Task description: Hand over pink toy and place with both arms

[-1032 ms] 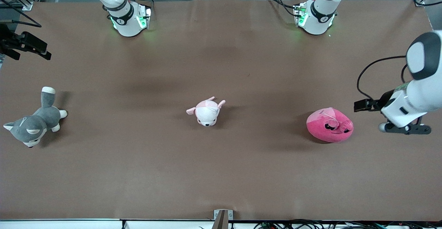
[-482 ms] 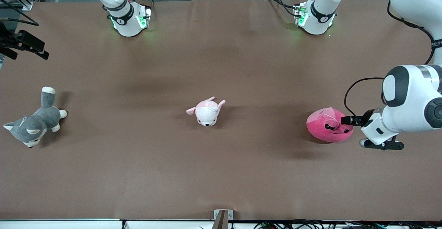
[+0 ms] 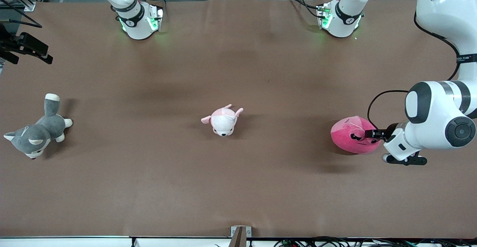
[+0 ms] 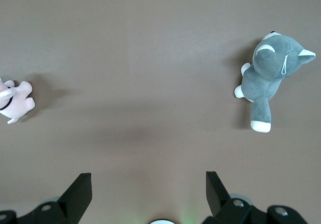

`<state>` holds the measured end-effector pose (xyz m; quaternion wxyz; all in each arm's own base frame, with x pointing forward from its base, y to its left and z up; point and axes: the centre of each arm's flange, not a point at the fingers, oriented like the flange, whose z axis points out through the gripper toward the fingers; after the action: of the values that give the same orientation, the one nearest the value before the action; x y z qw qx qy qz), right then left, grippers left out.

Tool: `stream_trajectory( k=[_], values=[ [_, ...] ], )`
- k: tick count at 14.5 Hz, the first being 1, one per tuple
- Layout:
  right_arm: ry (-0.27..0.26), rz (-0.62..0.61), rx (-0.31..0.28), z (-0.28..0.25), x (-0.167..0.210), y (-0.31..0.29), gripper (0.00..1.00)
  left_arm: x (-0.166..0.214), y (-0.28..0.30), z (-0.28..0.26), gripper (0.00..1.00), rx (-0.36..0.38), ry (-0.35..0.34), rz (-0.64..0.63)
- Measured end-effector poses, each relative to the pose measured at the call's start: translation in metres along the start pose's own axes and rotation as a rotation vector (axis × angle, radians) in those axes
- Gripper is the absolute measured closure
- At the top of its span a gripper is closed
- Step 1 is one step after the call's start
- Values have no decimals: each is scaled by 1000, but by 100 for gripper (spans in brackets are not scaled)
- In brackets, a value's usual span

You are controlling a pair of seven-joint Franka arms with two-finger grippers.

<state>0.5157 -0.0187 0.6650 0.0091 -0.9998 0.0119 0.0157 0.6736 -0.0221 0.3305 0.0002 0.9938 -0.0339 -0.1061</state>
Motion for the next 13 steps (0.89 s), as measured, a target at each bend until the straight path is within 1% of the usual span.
stream_trajectory(
  k=[1, 2, 3, 5, 6, 7, 8, 9, 12, 13],
  values=[
    [0, 2, 0, 0, 0, 1, 0, 0, 0, -1, 28, 0, 3, 0],
    [0, 4, 0, 0, 0, 2, 0, 1, 0, -1, 34, 0, 6, 0],
    [0, 6, -2, 0, 0, 3, 0, 1, 0, -2, 44, 0, 7, 0],
    [-7, 18, -17, 4, 2, 10, 0, 1, 1, -3, 65, 1, 10, 1],
    [-19, 28, -22, 11, 6, 15, 0, 1, 1, -3, 77, 1, 11, 2],
    [-40, 39, -26, 24, 14, 21, 0, 1, 2, -4, 84, 1, 12, 3],
    [-64, 51, -33, 42, 25, 28, 0, 2, 2, -5, 86, 1, 14, 3],
    [-79, 65, -36, 60, 38, 37, 0, 2, 3, -6, 87, 0, 16, 4],
    [-103, 101, -43, 109, 71, 62, 0, 0, 11, -26, 87, -6, 46, 7],
    [-113, 103, -59, 121, 77, 67, 0, -4, 19, -40, 87, -12, 54, 3]
  ],
)
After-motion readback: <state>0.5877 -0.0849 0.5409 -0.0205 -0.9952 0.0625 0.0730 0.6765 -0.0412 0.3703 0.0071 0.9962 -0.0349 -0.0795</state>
